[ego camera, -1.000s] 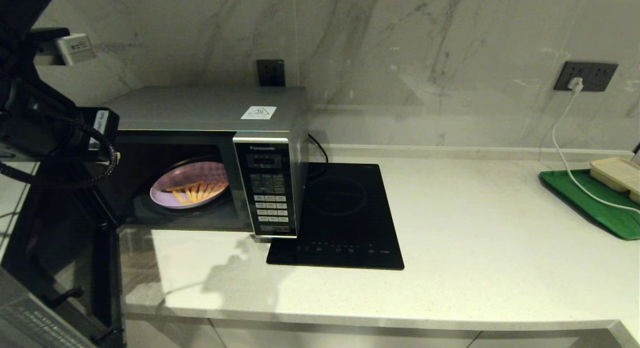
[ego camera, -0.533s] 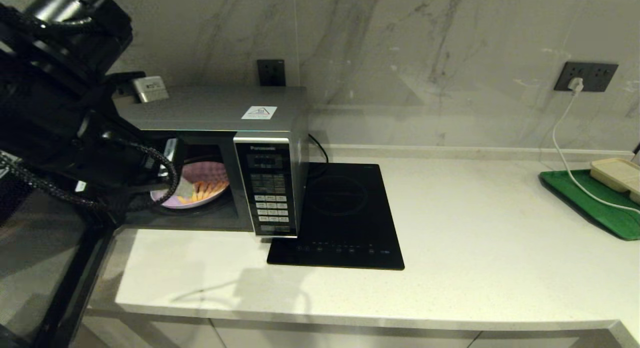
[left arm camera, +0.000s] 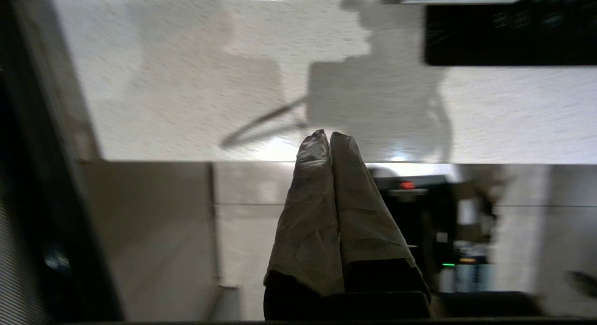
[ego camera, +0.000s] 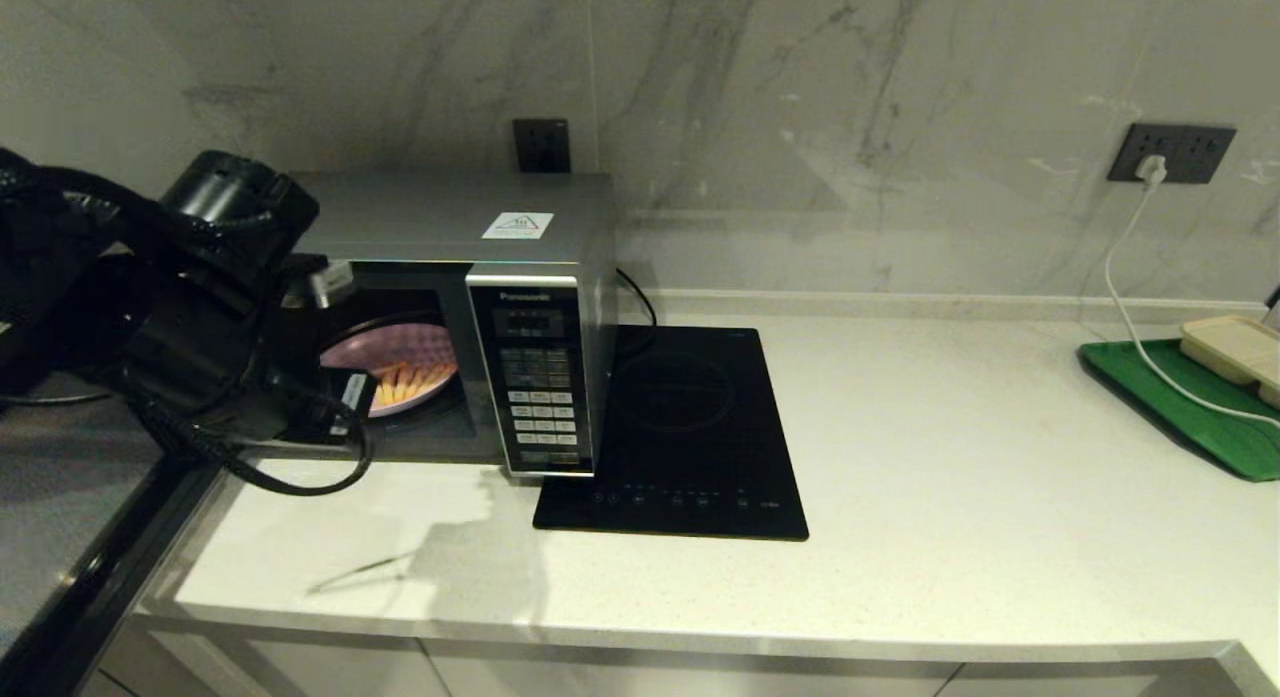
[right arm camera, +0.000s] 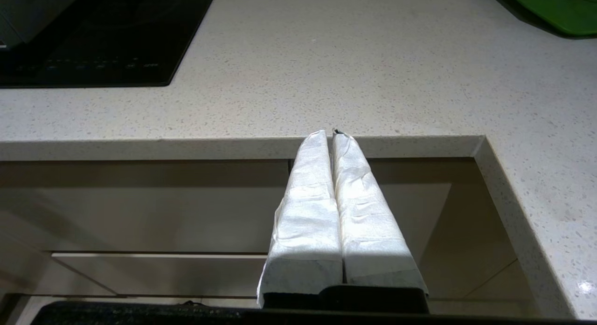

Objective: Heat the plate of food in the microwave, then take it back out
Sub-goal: Open the microwave oven, then take the plate out of the microwave

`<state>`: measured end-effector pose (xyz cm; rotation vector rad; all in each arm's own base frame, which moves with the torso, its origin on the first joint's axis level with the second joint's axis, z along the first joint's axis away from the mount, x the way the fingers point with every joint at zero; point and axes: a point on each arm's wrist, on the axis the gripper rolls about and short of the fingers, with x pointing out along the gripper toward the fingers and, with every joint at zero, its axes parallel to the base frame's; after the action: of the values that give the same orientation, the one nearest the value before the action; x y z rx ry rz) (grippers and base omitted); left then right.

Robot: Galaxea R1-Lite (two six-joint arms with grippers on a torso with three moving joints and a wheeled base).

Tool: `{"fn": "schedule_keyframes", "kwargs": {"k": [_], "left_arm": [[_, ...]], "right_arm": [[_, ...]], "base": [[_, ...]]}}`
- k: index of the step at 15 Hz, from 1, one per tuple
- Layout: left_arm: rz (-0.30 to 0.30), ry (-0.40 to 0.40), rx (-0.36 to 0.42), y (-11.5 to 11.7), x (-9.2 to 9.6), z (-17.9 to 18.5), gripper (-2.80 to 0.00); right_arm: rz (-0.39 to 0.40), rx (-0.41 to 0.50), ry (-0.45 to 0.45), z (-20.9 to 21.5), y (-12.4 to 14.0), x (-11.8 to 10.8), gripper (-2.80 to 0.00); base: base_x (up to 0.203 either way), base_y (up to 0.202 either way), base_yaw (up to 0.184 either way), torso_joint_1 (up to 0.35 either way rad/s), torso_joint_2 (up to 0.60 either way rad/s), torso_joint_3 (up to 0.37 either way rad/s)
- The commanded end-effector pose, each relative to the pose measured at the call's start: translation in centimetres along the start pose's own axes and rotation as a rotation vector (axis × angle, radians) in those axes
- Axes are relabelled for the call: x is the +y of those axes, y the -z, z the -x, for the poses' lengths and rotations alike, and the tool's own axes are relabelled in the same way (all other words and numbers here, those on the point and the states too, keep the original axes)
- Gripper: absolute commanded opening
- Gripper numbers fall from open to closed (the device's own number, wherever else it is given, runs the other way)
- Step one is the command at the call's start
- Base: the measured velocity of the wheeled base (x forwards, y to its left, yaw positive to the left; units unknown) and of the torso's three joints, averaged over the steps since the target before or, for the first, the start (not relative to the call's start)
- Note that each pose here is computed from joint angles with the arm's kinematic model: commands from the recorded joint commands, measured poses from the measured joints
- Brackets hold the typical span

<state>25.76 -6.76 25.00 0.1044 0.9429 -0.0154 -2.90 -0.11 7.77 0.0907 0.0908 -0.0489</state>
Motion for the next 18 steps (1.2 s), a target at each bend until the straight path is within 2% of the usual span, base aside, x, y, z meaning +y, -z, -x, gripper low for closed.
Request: {"fn": "schedule_keyframes", "kwargs": {"k": [1, 2, 3, 4, 5, 7, 10, 11, 12, 13, 14, 16, 18], "left_arm": [[-0.154, -0.065, -0.11, 0.7, 2.4, -1.2, -2.8], [-0.211, -0.094, -0.144, 0.7, 3.3, -1.2, -2.8], [-0.217, -0.086, -0.148, 0.7, 3.5, -1.1, -2.8], [-0.15, -0.058, -0.148, 0.7, 3.5, -1.3, -2.8], [-0.01, -0.029, -0.139, 0.7, 3.5, -1.7, -2.8], [0.31, 0.015, -0.113, 0.6, 3.4, -2.5, -2.8], [0.87, 0.044, -0.008, 0.7, 3.7, -4.4, -2.8], [1.023, 0.028, 0.031, 0.7, 4.2, -5.1, -2.8], [1.138, 0.02, 0.055, 0.5, 4.9, -5.5, -2.8], [1.219, 0.027, 0.052, 0.1, 6.0, -5.4, 0.0], [1.31, 0.047, 0.046, -0.2, 6.8, -5.2, 0.0], [1.463, 0.058, 0.065, -0.1, 7.1, -5.3, 0.0], [1.501, 0.063, 0.057, -0.2, 7.5, -6.3, 0.0]], "right_arm": [[-0.001, 0.002, 0.0, 0.0, 0.0, 0.0, -2.8], [-0.001, 0.001, 0.0, 0.0, 0.0, 0.0, -2.8], [-0.001, 0.001, 0.0, 0.0, 0.0, 0.0, -2.8], [0.0, 0.002, 0.0, 0.0, 0.0, 0.0, -2.8], [0.0, 0.002, 0.0, 0.0, 0.0, 0.0, -2.8], [-0.001, 0.002, 0.0, 0.0, 0.0, 0.0, -2.8], [-0.001, 0.001, 0.0, 0.0, 0.0, 0.0, -2.8], [-0.001, 0.001, 0.0, 0.0, 0.0, 0.0, -2.8], [-0.001, 0.001, 0.0, 0.0, 0.0, 0.0, -2.8], [-0.001, 0.002, 0.0, 0.0, 0.0, 0.0, -2.8], [0.0, 0.002, 0.0, 0.0, 0.0, 0.0, -2.8], [0.0, 0.002, 0.0, 0.0, 0.0, 0.0, -2.8], [-0.001, 0.001, 0.0, 0.0, 0.0, 0.0, -2.8]], "base": [[0.0, 0.0, 0.0, 0.0, 0.0, 0.0], [0.0, 0.0, 0.0, 0.0, 0.0, 0.0], [0.0, 0.0, 0.0, 0.0, 0.0, 0.0], [0.0, 0.0, 0.0, 0.0, 0.0, 0.0], [0.0, 0.0, 0.0, 0.0, 0.0, 0.0], [0.0, 0.0, 0.0, 0.0, 0.0, 0.0], [0.0, 0.0, 0.0, 0.0, 0.0, 0.0], [0.0, 0.0, 0.0, 0.0, 0.0, 0.0], [0.0, 0.0, 0.0, 0.0, 0.0, 0.0], [0.0, 0.0, 0.0, 0.0, 0.0, 0.0], [0.0, 0.0, 0.0, 0.0, 0.0, 0.0], [0.0, 0.0, 0.0, 0.0, 0.0, 0.0], [0.0, 0.0, 0.0, 0.0, 0.0, 0.0]]}}
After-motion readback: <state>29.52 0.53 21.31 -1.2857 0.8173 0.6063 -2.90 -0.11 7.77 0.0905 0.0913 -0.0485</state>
